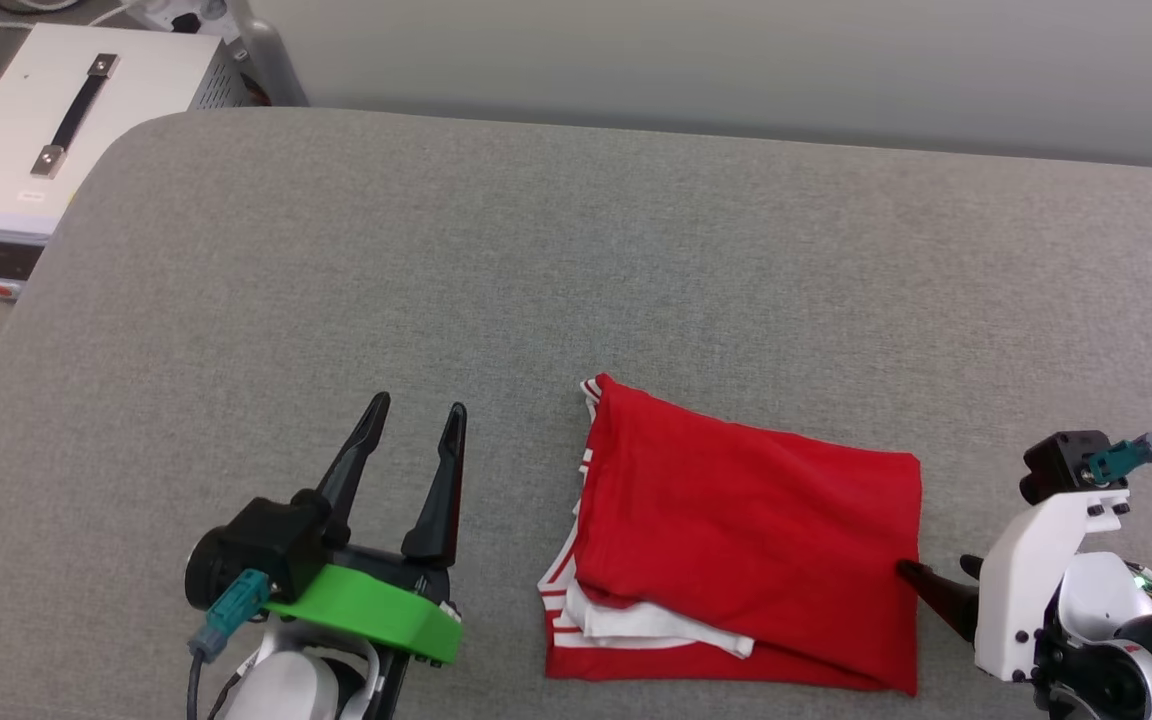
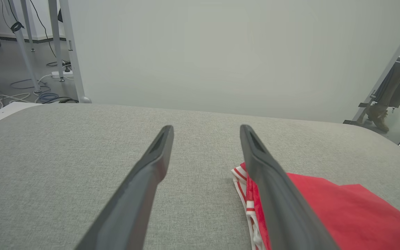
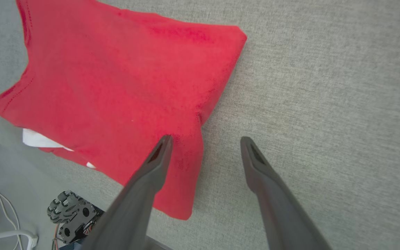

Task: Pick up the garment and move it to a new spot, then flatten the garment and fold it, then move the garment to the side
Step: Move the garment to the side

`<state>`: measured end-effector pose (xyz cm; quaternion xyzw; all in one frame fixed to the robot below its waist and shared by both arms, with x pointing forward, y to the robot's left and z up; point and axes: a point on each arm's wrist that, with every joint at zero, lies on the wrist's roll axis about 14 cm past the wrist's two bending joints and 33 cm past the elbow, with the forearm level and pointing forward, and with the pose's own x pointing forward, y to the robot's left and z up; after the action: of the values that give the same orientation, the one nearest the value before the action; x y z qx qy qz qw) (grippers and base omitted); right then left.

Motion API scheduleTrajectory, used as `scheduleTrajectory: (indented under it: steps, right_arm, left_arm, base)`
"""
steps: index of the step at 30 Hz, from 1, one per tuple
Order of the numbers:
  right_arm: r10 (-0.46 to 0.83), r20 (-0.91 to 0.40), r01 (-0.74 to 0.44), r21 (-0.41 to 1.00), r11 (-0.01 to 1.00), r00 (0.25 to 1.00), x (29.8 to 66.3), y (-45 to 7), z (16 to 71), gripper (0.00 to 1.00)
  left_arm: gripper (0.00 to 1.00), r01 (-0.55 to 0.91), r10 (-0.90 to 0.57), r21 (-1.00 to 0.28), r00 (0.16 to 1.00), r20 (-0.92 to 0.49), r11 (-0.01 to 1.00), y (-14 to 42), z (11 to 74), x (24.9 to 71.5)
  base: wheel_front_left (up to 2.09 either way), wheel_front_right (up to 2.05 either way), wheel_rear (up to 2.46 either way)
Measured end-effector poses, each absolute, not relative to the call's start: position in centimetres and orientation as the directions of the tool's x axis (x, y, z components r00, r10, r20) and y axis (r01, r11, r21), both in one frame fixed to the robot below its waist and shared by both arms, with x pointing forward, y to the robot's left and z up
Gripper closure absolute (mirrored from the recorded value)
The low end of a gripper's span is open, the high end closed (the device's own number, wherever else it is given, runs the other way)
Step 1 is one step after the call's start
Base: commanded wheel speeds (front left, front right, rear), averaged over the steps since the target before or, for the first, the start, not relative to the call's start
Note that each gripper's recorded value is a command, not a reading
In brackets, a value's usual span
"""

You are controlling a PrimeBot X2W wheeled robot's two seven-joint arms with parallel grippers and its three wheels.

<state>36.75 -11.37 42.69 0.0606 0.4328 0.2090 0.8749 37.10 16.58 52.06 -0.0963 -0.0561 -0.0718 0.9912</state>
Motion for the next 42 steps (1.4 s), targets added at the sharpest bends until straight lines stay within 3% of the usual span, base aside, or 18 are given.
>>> scheduleTrajectory:
  steps: [4,6,15,16,18,31,42]
  right_arm:
    - [0.418,-0.77,-0.314,0.294,0.903,0.482,37.4,-10.1,41.7,0.0]
    - [0.428,-0.801,-0.315,0.314,0.896,0.419,37.3,-8.9,40.2,0.0]
    - [0.435,-0.839,-0.373,0.308,0.875,0.327,37.0,-7.0,37.6,0.0]
    - [0.433,-0.843,-0.378,0.306,0.874,0.319,36.9,-7.0,37.3,0.23]
    - [0.431,-0.846,-0.394,0.297,0.87,0.315,36.8,-6.8,37.0,1.0]
    - [0.413,-0.793,-0.443,0.205,0.873,0.448,37.4,-8.2,38.9,1.0]
    - [0.176,-0.767,-0.507,-0.216,0.834,0.616,38.7,-18.7,43.5,1.0]
  left_arm:
    - [0.0,0.129,-0.109,-0.182,0.987,0.116,0.975,17.2,51.8,37.3]
    - [0.0,0.099,-0.082,-0.181,0.992,0.098,0.979,18.1,51.3,37.3]
    - [0.0,0.05,-0.04,-0.176,0.997,0.06,0.983,19.3,50.2,37.0]
    - [0.0,0.048,-0.038,-0.175,0.998,0.057,0.983,19.4,50.1,36.9]
    - [0.0,0.046,-0.037,-0.169,0.998,0.053,0.984,19.4,50.0,36.9]
    - [0.0,0.125,-0.112,-0.166,0.99,0.085,0.978,17.3,50.9,37.0]
    - [0.0,0.364,-0.349,-0.189,0.93,0.113,0.912,9.0,51.2,39.0]
  base:
    - [0.0,0.0,0.0]
    - [0.0,0.0,0.0]
    - [0.0,0.0,0.0]
    - [0.0,0.0,0.0]
    - [0.0,0.0,0.0]
    - [0.0,0.0,0.0]
    - [0.0,0.0,0.0]
